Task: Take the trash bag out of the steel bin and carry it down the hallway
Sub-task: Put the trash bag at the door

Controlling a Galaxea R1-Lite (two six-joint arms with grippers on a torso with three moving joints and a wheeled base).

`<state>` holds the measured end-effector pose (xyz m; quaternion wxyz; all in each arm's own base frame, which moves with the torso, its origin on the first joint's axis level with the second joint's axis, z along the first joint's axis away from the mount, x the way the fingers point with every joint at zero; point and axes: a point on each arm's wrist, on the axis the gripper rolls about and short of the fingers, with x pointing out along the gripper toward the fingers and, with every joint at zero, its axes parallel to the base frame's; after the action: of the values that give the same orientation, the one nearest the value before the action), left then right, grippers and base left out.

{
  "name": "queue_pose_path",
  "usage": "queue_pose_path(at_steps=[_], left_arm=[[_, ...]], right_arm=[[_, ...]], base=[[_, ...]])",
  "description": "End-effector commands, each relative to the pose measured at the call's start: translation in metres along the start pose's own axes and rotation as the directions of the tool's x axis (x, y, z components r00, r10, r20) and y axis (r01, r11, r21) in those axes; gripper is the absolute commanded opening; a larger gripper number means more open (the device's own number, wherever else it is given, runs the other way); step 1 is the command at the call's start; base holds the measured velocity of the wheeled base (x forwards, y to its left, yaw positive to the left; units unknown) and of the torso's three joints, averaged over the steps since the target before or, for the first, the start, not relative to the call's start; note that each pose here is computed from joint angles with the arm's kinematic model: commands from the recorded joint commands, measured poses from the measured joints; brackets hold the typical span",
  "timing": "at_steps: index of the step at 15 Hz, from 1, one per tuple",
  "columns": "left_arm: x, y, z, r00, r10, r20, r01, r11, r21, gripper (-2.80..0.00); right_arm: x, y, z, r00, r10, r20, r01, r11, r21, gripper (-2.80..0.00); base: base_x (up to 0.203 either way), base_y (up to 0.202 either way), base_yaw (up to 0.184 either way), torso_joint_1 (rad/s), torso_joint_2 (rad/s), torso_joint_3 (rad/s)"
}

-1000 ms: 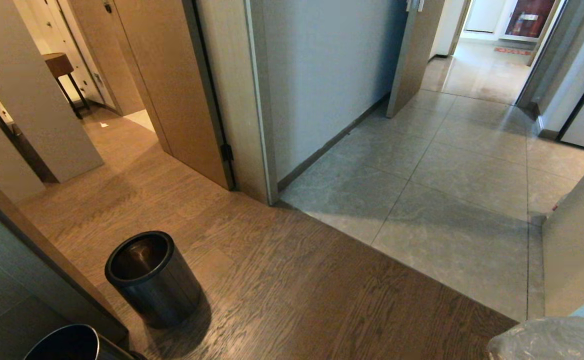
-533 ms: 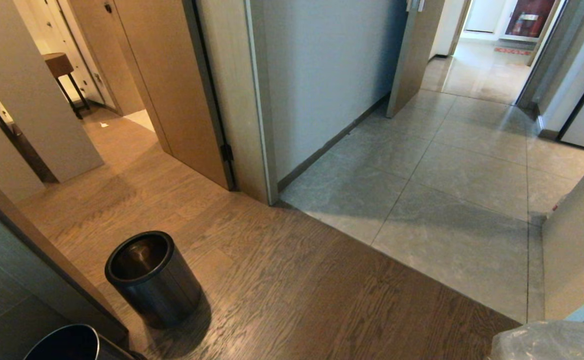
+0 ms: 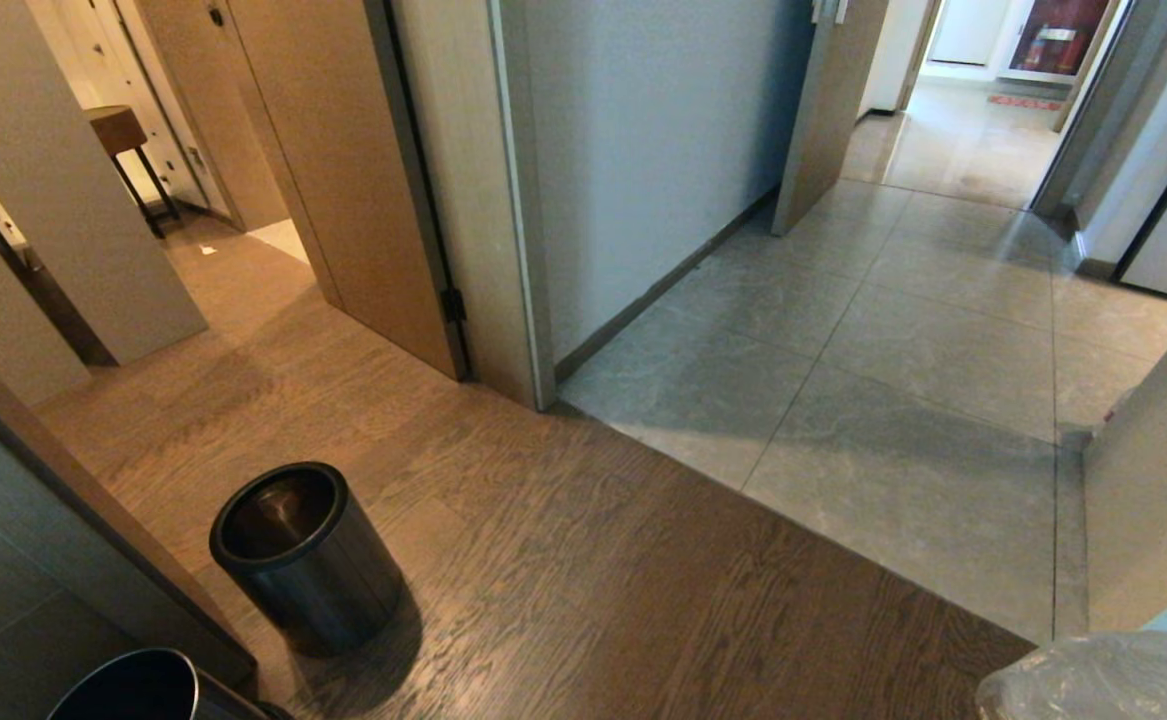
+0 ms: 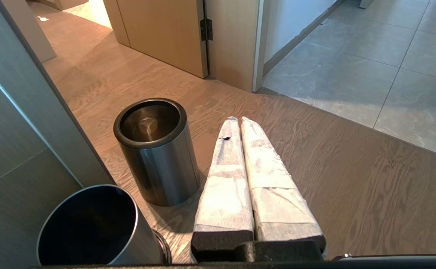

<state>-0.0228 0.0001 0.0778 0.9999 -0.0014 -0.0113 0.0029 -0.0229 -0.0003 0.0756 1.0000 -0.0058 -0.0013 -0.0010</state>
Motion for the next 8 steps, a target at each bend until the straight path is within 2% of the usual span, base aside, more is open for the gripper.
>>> queue_pose_path(at_steps=[1,8], left_arm=[[0.0008,0.0000,-0.0030,1.000,0.000,-0.010,0.000,1.000,0.000,-2.80],[0.0008,0.0000,-0.0030,1.000,0.000,-0.010,0.000,1.000,0.000,-2.80]], right_arm=[[0.0001,0.0000,0.0001,1.000,0.000,-0.001,0.000,1.000,-0.001,-2.80],[0.0001,0.0000,0.0001,1.000,0.000,-0.001,0.000,1.000,-0.001,-2.80]], base=[[0.000,0.000,0.000,0.000,0.00,0.000],[0.000,0.000,0.000,0.000,0.00,0.000]])
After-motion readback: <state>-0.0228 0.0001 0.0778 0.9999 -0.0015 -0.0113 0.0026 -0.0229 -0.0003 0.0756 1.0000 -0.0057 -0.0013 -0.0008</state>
